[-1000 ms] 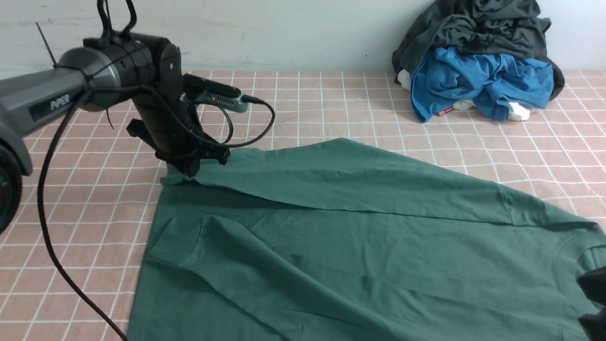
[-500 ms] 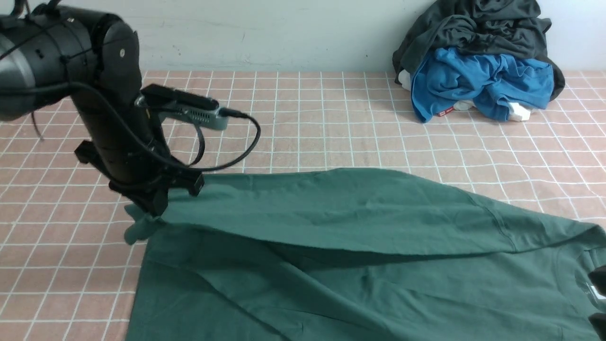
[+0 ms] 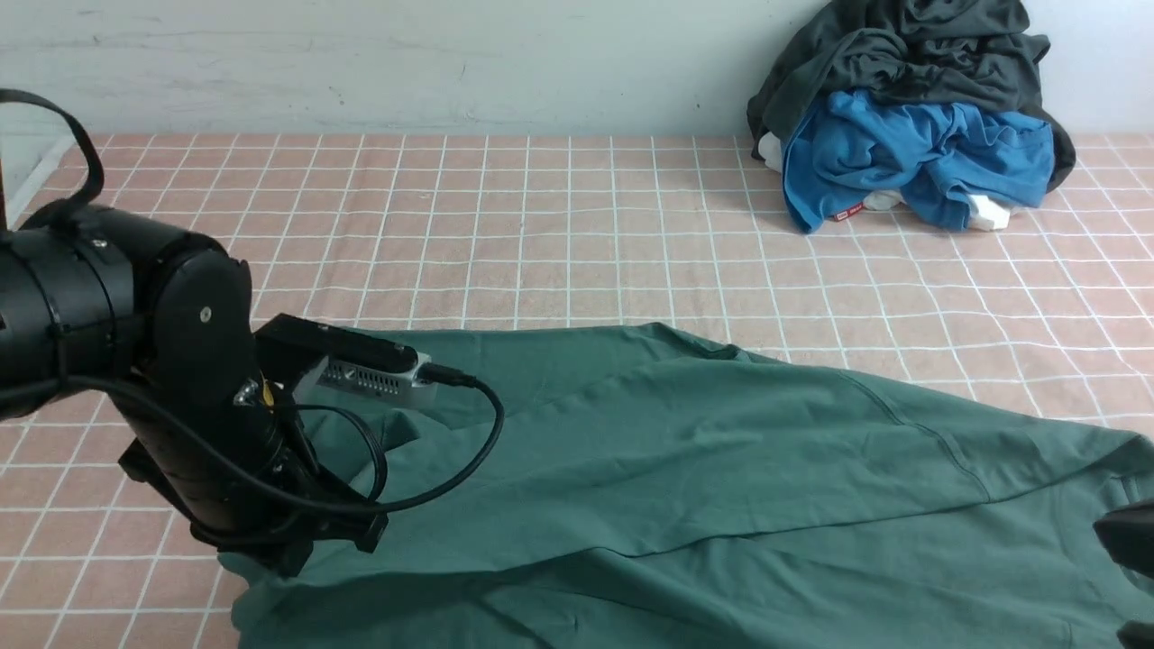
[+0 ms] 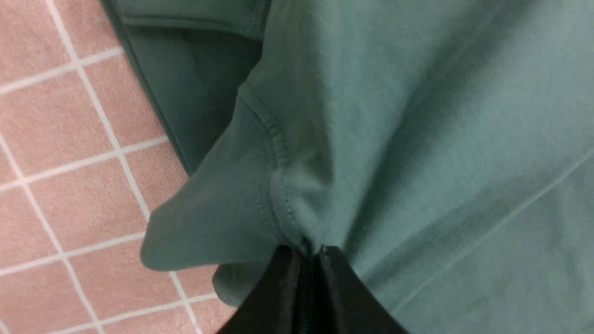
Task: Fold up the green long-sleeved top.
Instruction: Use the left arm to drag and drop the cuff onto the cuff closest to the left arm, then use both arms simultaneously to clamp the lower edge of the clothing fabric
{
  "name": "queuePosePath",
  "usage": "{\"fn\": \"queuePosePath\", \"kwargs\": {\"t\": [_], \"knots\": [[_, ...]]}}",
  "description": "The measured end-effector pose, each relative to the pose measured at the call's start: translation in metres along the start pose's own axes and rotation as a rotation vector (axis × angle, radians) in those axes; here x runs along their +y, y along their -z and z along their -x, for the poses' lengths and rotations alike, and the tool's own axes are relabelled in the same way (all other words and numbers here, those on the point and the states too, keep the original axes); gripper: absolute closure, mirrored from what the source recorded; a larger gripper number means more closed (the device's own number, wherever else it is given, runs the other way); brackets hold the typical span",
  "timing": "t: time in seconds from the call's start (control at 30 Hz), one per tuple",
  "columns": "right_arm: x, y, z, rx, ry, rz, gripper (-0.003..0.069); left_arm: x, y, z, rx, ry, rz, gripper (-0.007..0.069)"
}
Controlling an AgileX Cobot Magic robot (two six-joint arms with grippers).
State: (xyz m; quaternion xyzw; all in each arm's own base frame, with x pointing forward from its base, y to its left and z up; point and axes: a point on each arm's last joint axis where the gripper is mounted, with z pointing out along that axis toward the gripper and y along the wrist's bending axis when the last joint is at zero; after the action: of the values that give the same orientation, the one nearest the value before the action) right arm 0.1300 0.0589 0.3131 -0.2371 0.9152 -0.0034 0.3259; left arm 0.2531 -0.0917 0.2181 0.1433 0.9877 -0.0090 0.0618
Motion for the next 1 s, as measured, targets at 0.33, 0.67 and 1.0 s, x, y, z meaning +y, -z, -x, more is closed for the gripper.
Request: {"fn": "queuePosePath", "kwargs": {"t": [0.33,0.67,1.0], "knots": [[0.002,0.001,-0.006,0.063,0.031,-0.007,0.0628,0.0,-0.005,-0.005,0.017,-0.004,0.002,0.0403],[0.006,0.002,-0.017,0.182,0.04,0.042,0.0452,-0.023,0.009,-0.03,0.123,-0.278,-0.074,0.0134],[0.012,0.004,-0.018,0.188,0.036,0.118,0.0396,-0.1,-0.029,-0.134,0.269,-0.874,-0.091,0.0132]]}}
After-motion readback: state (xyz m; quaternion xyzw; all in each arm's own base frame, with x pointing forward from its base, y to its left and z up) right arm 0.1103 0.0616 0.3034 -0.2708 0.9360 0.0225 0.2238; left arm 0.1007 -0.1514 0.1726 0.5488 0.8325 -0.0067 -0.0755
